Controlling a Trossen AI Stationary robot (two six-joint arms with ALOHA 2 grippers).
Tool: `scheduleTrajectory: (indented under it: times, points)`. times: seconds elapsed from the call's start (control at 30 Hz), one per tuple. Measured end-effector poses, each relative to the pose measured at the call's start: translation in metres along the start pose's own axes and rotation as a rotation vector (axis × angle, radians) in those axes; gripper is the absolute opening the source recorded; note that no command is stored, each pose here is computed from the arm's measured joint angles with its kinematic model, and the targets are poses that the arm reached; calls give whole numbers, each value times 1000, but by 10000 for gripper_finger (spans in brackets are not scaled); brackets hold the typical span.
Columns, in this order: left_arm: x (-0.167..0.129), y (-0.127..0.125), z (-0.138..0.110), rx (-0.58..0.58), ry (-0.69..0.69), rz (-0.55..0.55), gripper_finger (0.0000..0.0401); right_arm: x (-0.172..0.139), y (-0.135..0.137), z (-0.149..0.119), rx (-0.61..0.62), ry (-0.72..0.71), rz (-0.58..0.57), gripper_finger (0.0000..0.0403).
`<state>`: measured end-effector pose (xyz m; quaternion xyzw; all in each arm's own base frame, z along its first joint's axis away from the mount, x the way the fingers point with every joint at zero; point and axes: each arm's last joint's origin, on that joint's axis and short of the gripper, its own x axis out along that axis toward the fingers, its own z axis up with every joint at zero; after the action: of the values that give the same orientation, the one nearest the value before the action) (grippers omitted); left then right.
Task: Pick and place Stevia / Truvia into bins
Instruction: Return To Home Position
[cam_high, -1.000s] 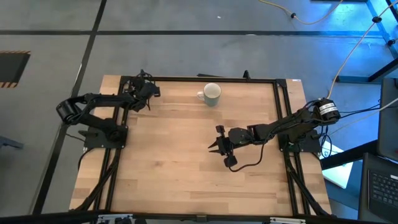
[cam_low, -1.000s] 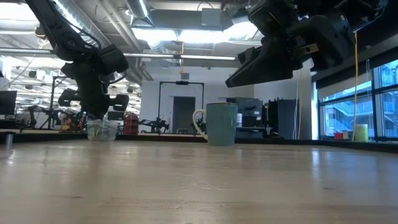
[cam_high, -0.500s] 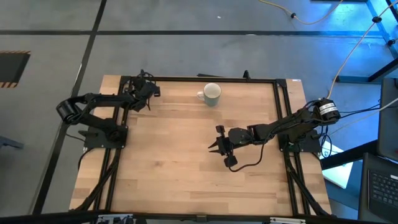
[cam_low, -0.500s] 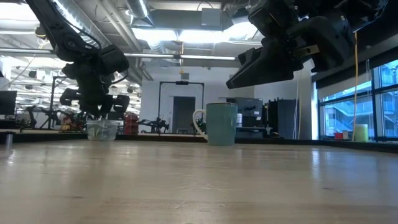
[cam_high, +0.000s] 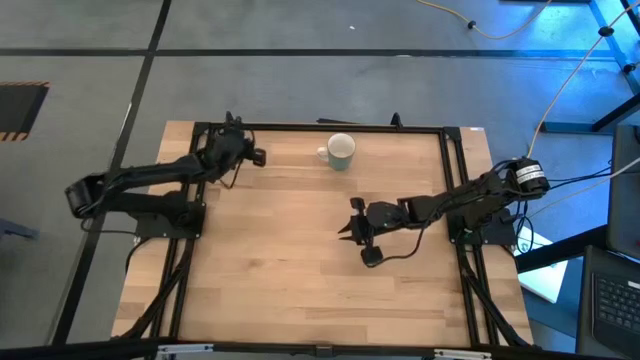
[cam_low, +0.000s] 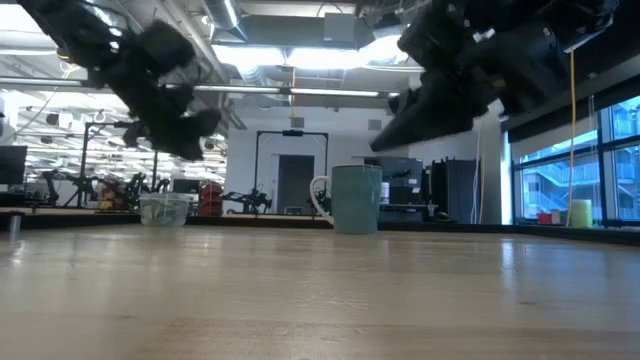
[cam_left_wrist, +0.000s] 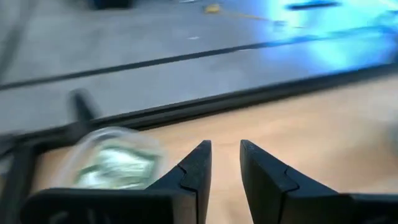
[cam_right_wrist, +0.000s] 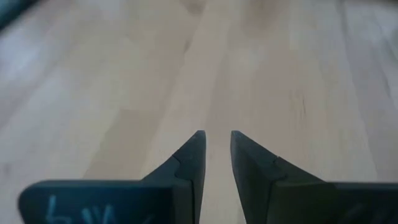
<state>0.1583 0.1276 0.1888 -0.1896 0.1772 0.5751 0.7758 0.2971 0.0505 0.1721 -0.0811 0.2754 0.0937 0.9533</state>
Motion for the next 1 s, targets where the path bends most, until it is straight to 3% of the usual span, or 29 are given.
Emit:
scheduleTrajectory:
  times: [0.1,0.2,0.37,0.63,0.8,1.0]
  points:
    - [-20,-9,4,41,-33,-146,76,0,-5,-6,-9,55,-15,79]
    - [-43,-15,8,54,-93,-257,73,-1,-13,-9,116,80,-50,79]
    - [-78,-17,-2,85,-169,-419,69,-14,-20,-3,111,-22,161,79]
    - [-115,-10,-28,161,-251,-699,67,-64,-35,-35,261,-215,4,79]
    - [-129,-2,-30,179,-313,-774,63,-96,-31,-52,266,-341,-47,79]
    - [-129,9,-43,176,-358,-757,53,-122,-27,-74,270,-428,-97,79]
